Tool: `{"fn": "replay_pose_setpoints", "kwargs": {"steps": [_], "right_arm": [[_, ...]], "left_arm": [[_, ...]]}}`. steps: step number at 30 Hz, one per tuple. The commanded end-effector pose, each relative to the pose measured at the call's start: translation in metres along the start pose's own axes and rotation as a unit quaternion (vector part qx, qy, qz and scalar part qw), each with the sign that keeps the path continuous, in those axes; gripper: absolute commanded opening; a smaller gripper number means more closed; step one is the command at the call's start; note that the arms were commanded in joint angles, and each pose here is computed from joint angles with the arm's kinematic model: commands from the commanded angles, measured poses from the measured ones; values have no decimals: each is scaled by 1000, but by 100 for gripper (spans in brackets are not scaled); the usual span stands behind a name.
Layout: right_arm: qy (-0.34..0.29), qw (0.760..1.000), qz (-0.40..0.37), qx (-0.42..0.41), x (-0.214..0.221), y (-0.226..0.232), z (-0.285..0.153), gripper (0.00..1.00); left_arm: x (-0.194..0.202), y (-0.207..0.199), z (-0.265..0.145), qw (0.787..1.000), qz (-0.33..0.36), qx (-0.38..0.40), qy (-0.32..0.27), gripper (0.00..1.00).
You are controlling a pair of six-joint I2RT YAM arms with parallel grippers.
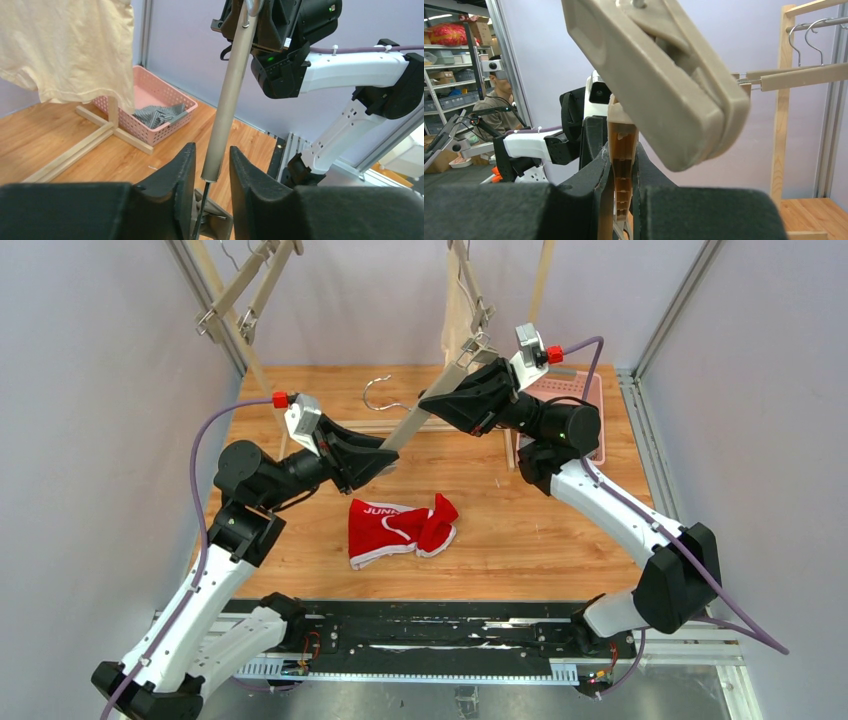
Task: Remove the underwear clipped to the hanger
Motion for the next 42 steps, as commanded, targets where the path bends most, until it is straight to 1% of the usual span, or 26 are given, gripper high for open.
{"fn": "replay_pose_setpoints", "kwargs": {"steps": [1,6,7,9,15,16,17,19,21,22,23,24,27,29,31,33,34,35,37,38,40,41,42], "right_arm": [[-14,999,-23,-26,-10,19,3,1],[-13,999,-21,-27,-9,20,4,1],[-12,999,-21,-28,-9,20,4,1],[-11,999,-18,-25,-6,19,3,1],[-5,1000,-10,-12,2,11,0,1],[-1,1000,-8,-6,4,9,-1,3],[0,1000,-12,-4,4,9,-2,11],[7,1000,-14,8,8,5,-4,33],[10,1000,-22,18,10,4,-7,51],[11,999,-26,23,11,2,-8,61],[12,999,-30,28,13,1,-10,69],[16,999,-33,32,15,-1,-12,73],[29,998,-39,39,22,-3,-16,75],[40,997,-42,43,27,-3,-20,75],[66,994,-53,66,36,-7,-27,75],[107,985,-70,116,53,-14,-39,75],[138,975,-86,151,65,-18,-46,75],[186,960,-91,190,86,-17,-57,75],[256,925,-136,247,112,-21,-75,75],[284,908,-148,268,123,-23,-85,75],[324,882,-148,307,143,-27,-106,75],[335,876,-137,319,152,-28,-116,75],[348,870,-124,327,166,-28,-128,75]], "left_arm": [[-16,-11,-1,999,24,24,-20,27],[-18,-13,0,999,30,33,-25,20],[-20,-14,1,998,32,37,-27,15],[-24,-15,1,998,32,40,-31,1],[-47,-22,-2,997,34,35,-57,0],[-50,-23,-2,997,33,34,-60,0],[-52,-24,-3,997,31,31,-60,0],[-55,-26,-5,998,30,31,-55,0],[-59,-30,-9,998,31,32,-54,0],[-61,-31,-10,997,32,32,-57,0],[-62,-34,-12,997,32,34,-59,0],[-64,-36,-13,997,32,36,-62,0],[-65,-37,-16,997,30,29,-58,0],[-59,-27,-19,999,32,-6,-38,0],[-50,-9,-26,996,47,-72,1,0],[-37,14,-39,984,52,-161,50,0],[-32,27,-47,974,55,-207,74,0],[-25,38,-57,961,59,-249,104,0],[-12,56,-74,933,65,-317,160,0],[-5,64,-82,918,67,-344,187,0],[6,75,-95,892,70,-384,229,0],[10,78,-99,883,70,-394,245,0],[14,79,-98,880,68,-394,255,0]]}}
Point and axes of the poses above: each gripper's point midway between its finger pads, its own z axis out along the fingers, its own y axis along the line the jaws close on, x = y × z, the point moved 3 cm from there along -z, back along the fingers, and after that the axes turned 7 degrees about z, right-handed, at the moved point
